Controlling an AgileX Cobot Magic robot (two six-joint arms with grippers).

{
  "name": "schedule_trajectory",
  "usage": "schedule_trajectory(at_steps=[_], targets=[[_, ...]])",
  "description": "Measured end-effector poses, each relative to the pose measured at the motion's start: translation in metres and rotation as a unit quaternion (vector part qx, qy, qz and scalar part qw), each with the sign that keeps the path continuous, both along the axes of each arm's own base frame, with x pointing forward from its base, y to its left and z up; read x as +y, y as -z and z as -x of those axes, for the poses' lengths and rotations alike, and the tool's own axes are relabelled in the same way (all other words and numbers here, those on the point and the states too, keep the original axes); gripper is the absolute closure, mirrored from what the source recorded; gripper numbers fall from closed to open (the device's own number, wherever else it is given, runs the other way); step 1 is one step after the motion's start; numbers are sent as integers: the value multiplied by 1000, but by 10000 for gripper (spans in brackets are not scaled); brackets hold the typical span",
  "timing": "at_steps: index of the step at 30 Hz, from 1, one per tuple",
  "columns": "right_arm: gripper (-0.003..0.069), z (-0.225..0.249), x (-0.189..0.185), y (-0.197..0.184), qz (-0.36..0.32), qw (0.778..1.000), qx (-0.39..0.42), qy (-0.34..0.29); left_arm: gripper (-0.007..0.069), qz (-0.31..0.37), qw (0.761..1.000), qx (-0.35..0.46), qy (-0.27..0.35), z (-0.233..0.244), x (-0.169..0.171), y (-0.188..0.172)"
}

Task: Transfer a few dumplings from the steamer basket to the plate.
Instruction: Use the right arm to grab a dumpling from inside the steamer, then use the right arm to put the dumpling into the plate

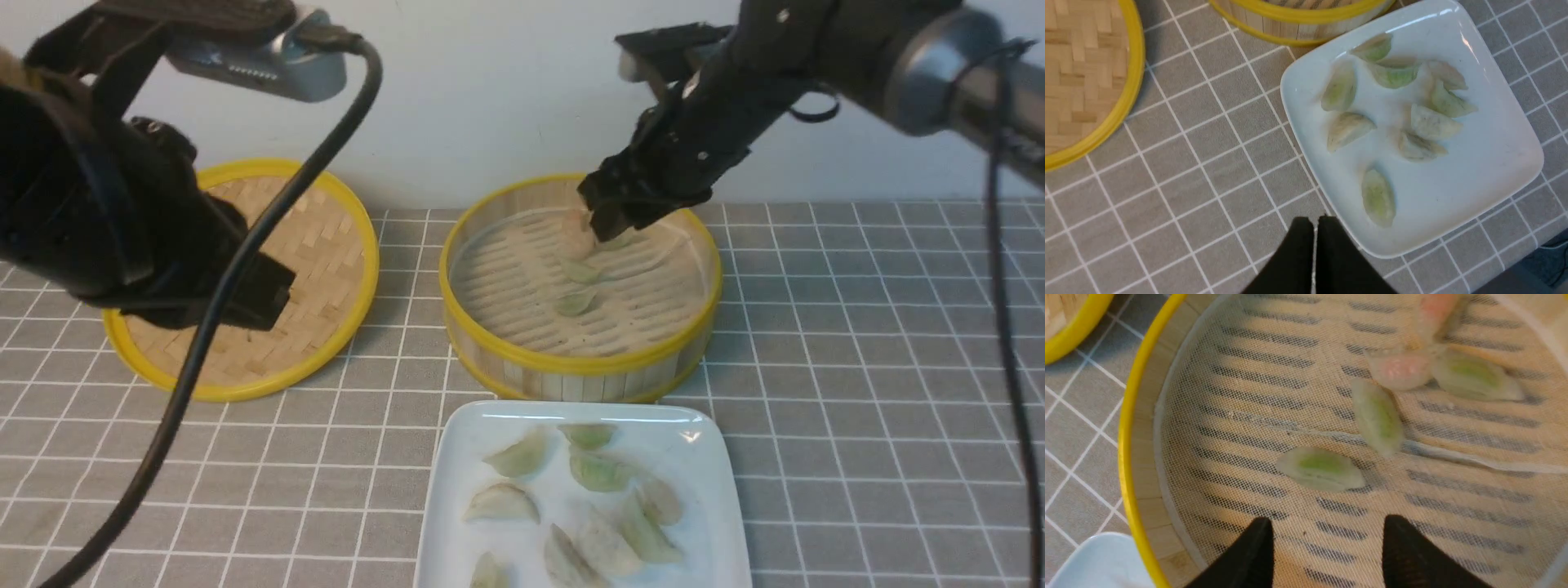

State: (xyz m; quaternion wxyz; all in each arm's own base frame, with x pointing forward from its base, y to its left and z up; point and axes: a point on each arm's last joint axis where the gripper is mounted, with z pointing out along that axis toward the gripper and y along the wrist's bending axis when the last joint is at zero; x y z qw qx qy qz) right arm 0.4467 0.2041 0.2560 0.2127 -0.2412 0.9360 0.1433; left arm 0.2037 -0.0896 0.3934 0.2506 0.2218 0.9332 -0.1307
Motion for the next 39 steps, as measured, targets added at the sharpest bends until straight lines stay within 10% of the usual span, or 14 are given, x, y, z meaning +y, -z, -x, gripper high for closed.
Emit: schedule_trajectory(at_steps=[15, 19, 24, 39], targets=[[222, -27, 29, 81, 27, 999, 42, -17, 630, -12, 999, -11, -36, 24, 15, -3], [305, -29, 29, 82, 24, 999, 37, -11, 630, -13, 999, -11, -37, 24, 15, -3], [585, -25, 29, 78, 30, 998, 58, -17, 630, -14, 999, -11, -37, 24, 15, -3], [585, -16, 25, -14, -13, 1000, -22, -6, 630, -14, 999, -11, -37, 24, 15, -3]])
